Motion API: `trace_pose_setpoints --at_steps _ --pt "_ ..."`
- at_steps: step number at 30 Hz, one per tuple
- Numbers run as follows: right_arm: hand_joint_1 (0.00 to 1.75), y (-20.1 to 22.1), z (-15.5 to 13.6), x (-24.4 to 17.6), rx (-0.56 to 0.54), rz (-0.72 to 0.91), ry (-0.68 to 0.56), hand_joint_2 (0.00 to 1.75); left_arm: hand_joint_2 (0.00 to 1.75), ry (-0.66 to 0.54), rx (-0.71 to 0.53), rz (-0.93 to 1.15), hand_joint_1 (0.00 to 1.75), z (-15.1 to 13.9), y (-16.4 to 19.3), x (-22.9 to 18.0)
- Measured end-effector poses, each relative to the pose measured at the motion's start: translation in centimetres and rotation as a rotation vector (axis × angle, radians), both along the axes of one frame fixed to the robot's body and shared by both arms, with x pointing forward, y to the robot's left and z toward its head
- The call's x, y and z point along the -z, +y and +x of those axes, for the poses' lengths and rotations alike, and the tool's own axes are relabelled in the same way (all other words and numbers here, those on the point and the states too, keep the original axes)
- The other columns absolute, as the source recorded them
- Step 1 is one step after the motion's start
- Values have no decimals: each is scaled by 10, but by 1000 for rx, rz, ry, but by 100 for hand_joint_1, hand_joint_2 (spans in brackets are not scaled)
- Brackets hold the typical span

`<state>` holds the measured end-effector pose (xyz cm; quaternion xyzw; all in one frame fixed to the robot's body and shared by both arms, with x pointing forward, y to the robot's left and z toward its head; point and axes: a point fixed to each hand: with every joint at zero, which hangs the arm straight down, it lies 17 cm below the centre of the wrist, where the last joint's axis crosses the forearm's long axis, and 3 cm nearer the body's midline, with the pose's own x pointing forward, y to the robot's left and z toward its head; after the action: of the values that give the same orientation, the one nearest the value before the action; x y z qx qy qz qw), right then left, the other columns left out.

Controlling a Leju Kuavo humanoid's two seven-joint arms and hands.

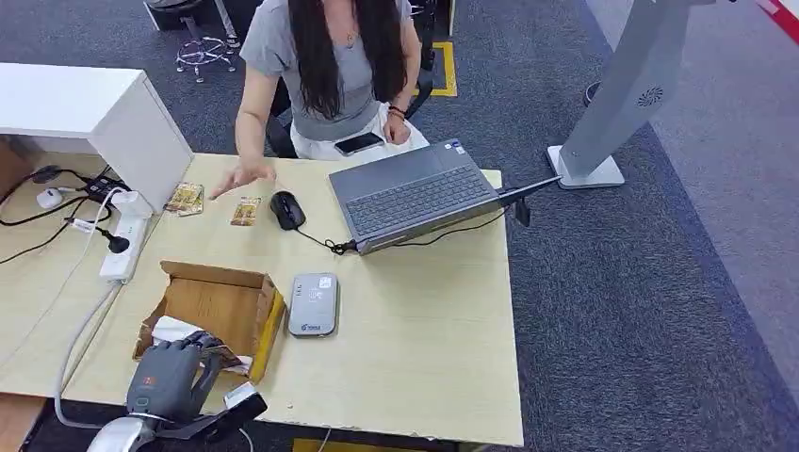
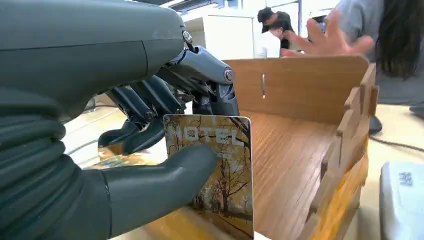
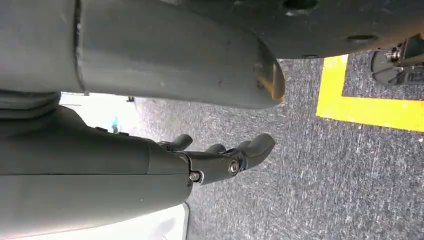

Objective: Pass the card to the sensor for recognition and then transmit it.

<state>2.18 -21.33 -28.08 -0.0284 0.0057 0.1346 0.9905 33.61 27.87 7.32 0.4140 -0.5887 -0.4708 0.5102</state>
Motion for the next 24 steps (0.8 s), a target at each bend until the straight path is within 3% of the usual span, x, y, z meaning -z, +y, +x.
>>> trace_pose_setpoints --at_steps 14,24 --pt "0 0 11 -1 -39 0 -27 0 175 -230 72 -29 175 113 -16 -119" --pt "0 0 11 -1 -56 2 -26 0 175 -296 81 -36 175 140 -24 -158"
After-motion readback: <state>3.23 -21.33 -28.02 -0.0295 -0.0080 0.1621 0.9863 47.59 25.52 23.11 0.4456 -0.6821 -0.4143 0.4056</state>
